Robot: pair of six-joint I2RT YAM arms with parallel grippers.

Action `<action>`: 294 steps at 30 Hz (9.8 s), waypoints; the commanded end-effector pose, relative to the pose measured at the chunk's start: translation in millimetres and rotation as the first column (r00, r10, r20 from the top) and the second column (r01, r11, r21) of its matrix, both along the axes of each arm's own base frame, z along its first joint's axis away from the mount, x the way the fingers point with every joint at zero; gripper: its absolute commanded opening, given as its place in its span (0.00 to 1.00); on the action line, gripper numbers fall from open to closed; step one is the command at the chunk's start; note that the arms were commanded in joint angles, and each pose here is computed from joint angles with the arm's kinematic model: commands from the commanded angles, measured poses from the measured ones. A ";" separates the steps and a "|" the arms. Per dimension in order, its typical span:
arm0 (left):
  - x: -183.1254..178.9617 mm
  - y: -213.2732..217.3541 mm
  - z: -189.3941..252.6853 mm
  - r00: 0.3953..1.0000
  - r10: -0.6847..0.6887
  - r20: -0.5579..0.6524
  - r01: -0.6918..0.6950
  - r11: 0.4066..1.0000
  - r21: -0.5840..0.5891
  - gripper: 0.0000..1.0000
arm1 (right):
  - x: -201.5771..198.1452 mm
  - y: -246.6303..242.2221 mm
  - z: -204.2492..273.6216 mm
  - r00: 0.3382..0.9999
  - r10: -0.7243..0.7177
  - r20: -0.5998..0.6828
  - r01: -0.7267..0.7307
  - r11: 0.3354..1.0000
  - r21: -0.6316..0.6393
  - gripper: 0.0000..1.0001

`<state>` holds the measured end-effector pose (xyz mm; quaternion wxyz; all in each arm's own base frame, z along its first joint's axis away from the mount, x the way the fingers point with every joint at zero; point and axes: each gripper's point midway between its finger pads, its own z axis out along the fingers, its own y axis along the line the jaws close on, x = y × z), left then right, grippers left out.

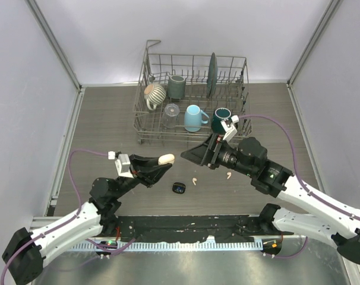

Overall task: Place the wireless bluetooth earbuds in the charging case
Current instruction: Open the charging case, then pick up the earbud from the center of the board.

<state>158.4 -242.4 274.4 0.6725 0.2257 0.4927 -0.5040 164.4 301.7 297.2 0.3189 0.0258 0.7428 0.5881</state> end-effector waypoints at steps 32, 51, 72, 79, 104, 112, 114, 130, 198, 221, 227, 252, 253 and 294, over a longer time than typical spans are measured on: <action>-31.1 -29.6 28.2 0.962 -0.241 0.131 0.237 0.970 0.048 0.00 | -2.7 3.9 -11.8 0.999 0.026 0.029 -0.023 0.995 -0.100 0.84; -39.9 -26.8 19.4 0.956 -0.268 0.122 0.259 0.962 0.087 0.00 | -5.9 8.4 0.6 0.999 0.026 -0.036 -0.022 0.995 0.094 0.84; -16.5 -10.4 24.4 0.985 -0.086 0.152 0.079 0.995 0.053 0.01 | -25.9 21.6 10.0 0.982 0.176 -0.063 -0.162 0.968 0.191 0.82; -17.3 -15.7 26.4 0.982 -0.111 0.154 0.102 0.993 0.067 0.01 | -25.5 32.3 3.6 0.972 0.217 -0.095 -0.192 0.957 0.217 0.67; -17.0 -16.8 30.3 0.982 -0.115 0.152 0.108 0.993 0.053 0.00 | -23.0 27.7 -10.1 0.978 0.187 -0.095 -0.161 0.960 0.229 0.07; -13.2 -9.6 26.3 0.988 -0.070 0.138 0.066 0.997 0.034 0.00 | -19.7 16.8 -8.1 0.989 0.129 -0.066 -0.113 0.973 0.202 0.71; -12.0 -7.7 23.2 0.990 -0.059 0.127 0.055 0.998 0.034 0.00 | -17.6 8.6 -2.6 0.996 0.087 -0.033 -0.080 0.983 0.168 0.82; -15.2 16.3 18.3 0.992 0.025 0.120 -0.022 1.000 -0.021 0.00 | 19.5 -146.2 -122.4 0.800 -0.598 -0.038 0.491 0.690 -0.531 0.84; -19.8 19.6 16.3 0.996 0.012 0.086 -0.010 1.000 -0.023 0.00 | 52.2 -181.9 -287.8 0.793 -0.584 -0.172 0.163 0.476 -0.864 0.31; -18.4 18.5 11.2 0.997 0.010 0.072 -0.009 1.000 -0.023 0.00 | 14.8 -149.0 -292.9 0.876 -0.419 -0.240 -0.002 0.495 -0.869 0.24; -18.8 18.8 11.5 0.997 0.009 0.071 -0.007 1.000 -0.026 0.00 | 6.3 -136.2 -297.0 0.906 -0.365 -0.214 -0.045 0.418 -0.907 0.25; -19.9 23.3 10.3 0.998 0.023 0.065 -0.021 0.999 -0.025 0.00 | 25.5 -138.3 -289.0 0.883 -0.454 -0.121 0.038 0.325 -0.945 0.41; -20.8 24.2 11.7 0.997 0.023 0.070 -0.021 0.999 -0.029 0.00 | 24.1 -139.6 -290.3 0.880 -0.459 -0.123 0.037 0.324 -0.945 0.41; -18.7 28.0 3.8 0.998 0.044 0.049 -0.043 0.999 -0.024 0.00 | 20.3 -140.3 -304.2 0.870 -0.472 -0.142 0.020 0.322 -0.947 0.31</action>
